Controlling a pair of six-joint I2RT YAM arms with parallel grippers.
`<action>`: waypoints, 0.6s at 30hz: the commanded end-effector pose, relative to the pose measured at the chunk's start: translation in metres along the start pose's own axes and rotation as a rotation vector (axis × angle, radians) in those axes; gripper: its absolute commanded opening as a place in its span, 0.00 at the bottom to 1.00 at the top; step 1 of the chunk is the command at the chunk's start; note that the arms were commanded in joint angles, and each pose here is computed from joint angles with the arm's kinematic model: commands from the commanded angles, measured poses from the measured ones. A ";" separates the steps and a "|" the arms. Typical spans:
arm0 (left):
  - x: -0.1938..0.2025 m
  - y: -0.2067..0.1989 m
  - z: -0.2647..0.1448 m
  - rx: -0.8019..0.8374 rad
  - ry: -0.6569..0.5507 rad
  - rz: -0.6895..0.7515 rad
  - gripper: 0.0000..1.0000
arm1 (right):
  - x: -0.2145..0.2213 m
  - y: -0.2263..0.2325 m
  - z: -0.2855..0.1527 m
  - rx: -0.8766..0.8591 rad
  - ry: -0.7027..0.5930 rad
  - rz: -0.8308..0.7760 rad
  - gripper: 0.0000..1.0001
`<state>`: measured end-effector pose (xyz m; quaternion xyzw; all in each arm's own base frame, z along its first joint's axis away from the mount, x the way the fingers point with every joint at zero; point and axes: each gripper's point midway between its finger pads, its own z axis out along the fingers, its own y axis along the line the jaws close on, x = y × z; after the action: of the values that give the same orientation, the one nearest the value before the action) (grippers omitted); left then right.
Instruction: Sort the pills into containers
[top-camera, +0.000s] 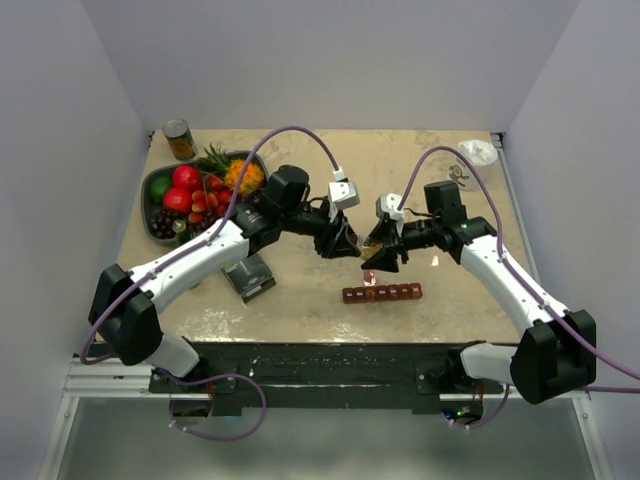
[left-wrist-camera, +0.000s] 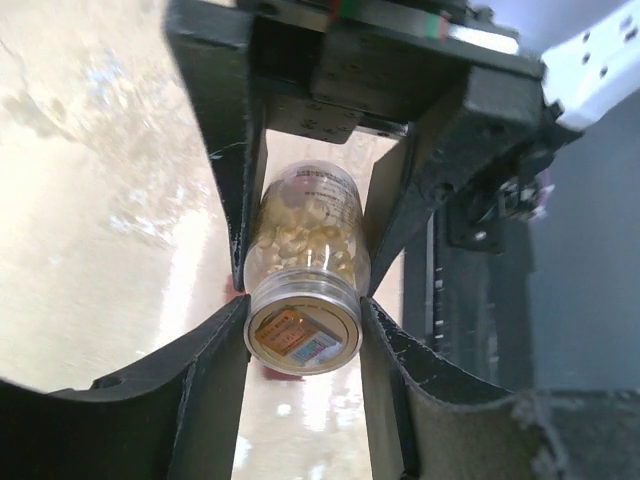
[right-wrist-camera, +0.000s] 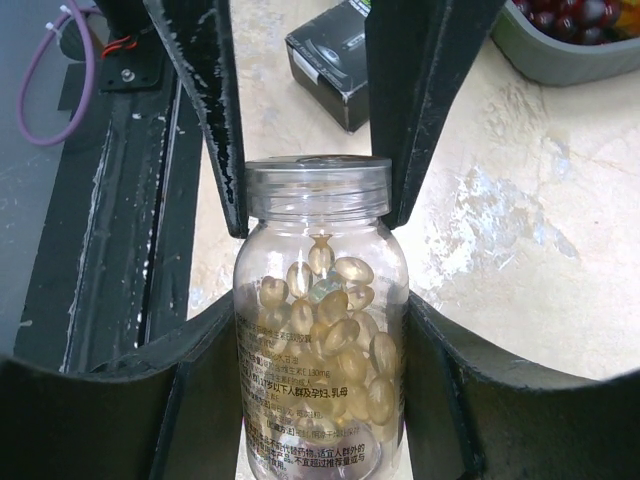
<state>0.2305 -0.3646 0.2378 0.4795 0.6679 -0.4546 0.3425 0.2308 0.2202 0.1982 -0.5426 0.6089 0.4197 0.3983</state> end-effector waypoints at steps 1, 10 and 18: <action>0.004 -0.017 -0.007 0.069 -0.024 0.478 0.31 | -0.023 0.002 -0.004 -0.018 -0.057 -0.029 0.08; 0.005 0.001 -0.005 -0.106 0.011 0.865 0.70 | -0.023 0.003 -0.004 -0.023 -0.058 -0.027 0.08; -0.024 -0.017 -0.035 -0.228 -0.259 0.622 1.00 | -0.022 0.003 -0.004 -0.023 -0.057 -0.028 0.08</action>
<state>0.2208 -0.3417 0.2151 0.6511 0.4912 -0.2587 0.5176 0.2251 0.2214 0.2010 -0.5361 0.6066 0.4377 0.3911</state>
